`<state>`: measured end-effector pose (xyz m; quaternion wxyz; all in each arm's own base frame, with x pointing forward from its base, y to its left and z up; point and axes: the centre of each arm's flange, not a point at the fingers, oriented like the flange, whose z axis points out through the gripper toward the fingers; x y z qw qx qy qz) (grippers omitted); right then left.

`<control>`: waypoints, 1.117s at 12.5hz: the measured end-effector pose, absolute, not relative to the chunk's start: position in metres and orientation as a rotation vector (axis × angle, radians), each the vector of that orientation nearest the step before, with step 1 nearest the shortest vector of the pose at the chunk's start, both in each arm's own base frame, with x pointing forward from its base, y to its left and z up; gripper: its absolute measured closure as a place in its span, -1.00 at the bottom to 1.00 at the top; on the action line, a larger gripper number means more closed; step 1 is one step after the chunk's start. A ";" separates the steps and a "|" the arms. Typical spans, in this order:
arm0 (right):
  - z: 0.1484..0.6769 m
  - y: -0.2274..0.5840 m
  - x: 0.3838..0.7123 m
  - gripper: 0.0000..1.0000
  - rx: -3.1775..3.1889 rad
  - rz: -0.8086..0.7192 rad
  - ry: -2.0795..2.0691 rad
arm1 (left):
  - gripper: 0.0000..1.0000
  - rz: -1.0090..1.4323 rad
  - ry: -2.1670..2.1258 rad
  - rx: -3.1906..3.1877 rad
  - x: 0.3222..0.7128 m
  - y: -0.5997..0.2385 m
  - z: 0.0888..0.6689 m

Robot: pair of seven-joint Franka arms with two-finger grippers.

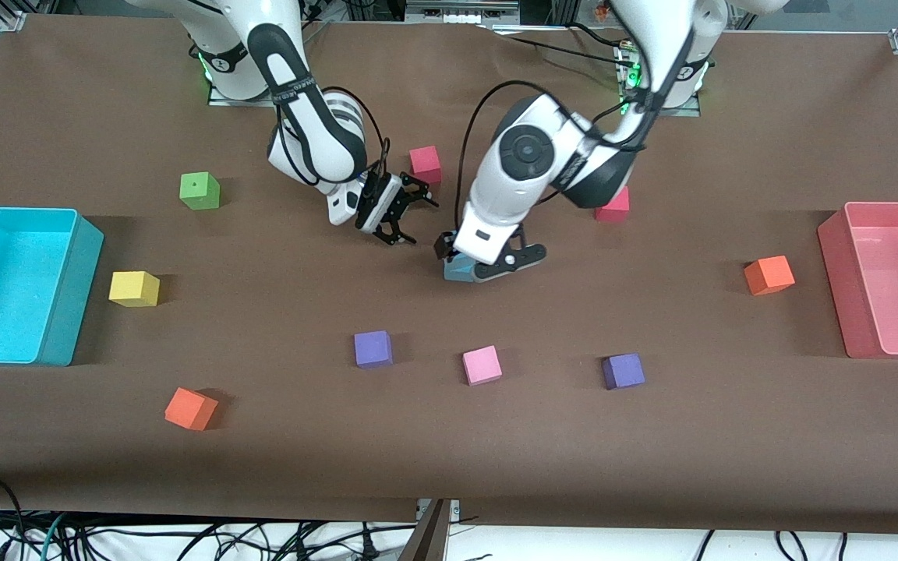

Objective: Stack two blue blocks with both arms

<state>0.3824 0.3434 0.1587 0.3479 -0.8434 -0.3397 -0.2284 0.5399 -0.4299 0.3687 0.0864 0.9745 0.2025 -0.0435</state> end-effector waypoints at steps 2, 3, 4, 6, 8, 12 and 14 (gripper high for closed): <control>0.174 0.335 0.380 -1.00 -2.189 -0.584 -0.851 | -1.00 -0.171 0.598 2.914 0.544 -0.390 0.424; 0.183 0.332 0.383 -1.00 -2.182 -0.571 -0.838 | -1.00 -0.186 0.575 2.921 0.544 -0.366 0.449; 0.191 0.329 0.388 -1.00 -2.166 -0.552 -0.824 | -1.00 -0.194 0.543 2.928 0.545 -0.336 0.472; 0.202 0.320 0.398 -1.00 -2.142 -0.513 -0.806 | -1.00 -0.205 0.482 2.939 0.544 -0.269 0.510; 0.207 0.312 0.406 -1.00 -2.100 -0.448 -0.831 | -1.00 -0.236 0.410 2.955 0.533 -0.211 0.546; 0.225 0.285 0.429 -1.00 -2.097 -0.280 -0.923 | -1.00 -0.184 0.256 3.074 0.510 -0.140 0.594; 0.249 0.269 0.442 -1.00 -2.123 -0.134 -0.995 | -1.00 -0.171 0.205 3.129 0.504 -0.125 0.602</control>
